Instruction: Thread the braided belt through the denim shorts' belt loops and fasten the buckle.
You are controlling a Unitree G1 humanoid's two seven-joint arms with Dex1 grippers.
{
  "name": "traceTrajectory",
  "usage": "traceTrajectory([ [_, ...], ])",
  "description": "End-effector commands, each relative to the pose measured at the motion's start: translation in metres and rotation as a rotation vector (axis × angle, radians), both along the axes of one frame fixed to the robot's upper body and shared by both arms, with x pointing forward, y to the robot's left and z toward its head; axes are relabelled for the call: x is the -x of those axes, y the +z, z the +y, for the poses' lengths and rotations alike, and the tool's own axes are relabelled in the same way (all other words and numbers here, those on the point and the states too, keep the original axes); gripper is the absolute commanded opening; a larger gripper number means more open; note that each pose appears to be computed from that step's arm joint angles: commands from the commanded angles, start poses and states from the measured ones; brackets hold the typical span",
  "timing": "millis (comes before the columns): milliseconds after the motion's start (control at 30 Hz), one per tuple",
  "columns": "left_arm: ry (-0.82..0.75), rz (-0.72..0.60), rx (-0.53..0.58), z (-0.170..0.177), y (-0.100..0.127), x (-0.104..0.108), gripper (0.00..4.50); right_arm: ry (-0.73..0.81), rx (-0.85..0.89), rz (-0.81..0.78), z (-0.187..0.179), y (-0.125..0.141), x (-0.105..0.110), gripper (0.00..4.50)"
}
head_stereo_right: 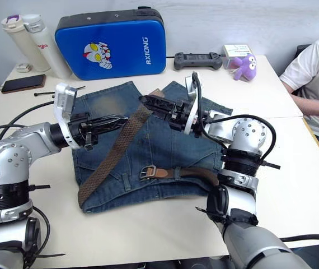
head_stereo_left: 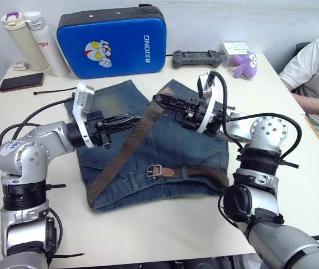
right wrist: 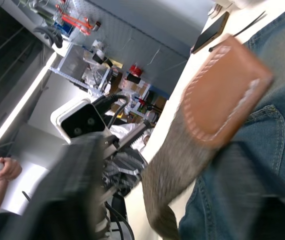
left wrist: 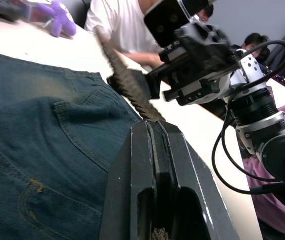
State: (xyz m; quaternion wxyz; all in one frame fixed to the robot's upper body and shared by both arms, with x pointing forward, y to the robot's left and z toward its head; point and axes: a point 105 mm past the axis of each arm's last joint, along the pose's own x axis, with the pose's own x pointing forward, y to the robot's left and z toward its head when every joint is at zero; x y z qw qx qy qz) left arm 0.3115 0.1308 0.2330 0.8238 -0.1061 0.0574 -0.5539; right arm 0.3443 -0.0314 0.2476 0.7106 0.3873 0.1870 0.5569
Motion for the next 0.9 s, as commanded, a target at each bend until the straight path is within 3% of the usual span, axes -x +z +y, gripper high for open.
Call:
traceTrajectory([
  [33,-0.004,-0.054,-0.004,0.001,0.010,-0.001,0.00,0.004,-0.043,-0.035,0.003,0.014,0.002,1.29],
  [100,0.022,-0.067,-0.023,0.004,0.009,-0.005,0.00,0.000,-0.035,-0.033,0.004,0.013,0.002,0.18],
  [167,0.050,-0.071,-0.022,0.009,0.010,-0.008,0.00,-0.028,-0.016,-0.027,0.004,0.011,-0.002,0.08],
  [200,0.091,-0.091,-0.014,0.016,0.013,-0.011,0.68,-0.084,0.008,-0.013,0.004,0.008,-0.010,0.00],
  [367,0.244,-0.235,-0.077,0.032,0.025,-0.011,2.71,-0.329,0.069,0.074,0.000,0.000,-0.037,0.00],
  [500,0.349,-0.354,-0.217,0.023,0.020,-0.003,4.46,-0.446,0.047,0.172,0.003,0.002,-0.045,0.00],
  [700,0.518,-0.459,-0.458,0.006,-0.006,-0.004,4.46,-0.518,-0.001,0.328,0.012,0.005,-0.040,0.00],
  [800,0.681,-0.488,-0.497,0.015,-0.008,-0.016,4.46,-0.504,-0.030,0.360,0.017,0.012,-0.033,0.00],
  [900,0.717,-0.517,-0.489,0.008,-0.008,-0.019,4.46,-0.491,-0.038,0.372,0.017,0.017,-0.028,0.00],
])
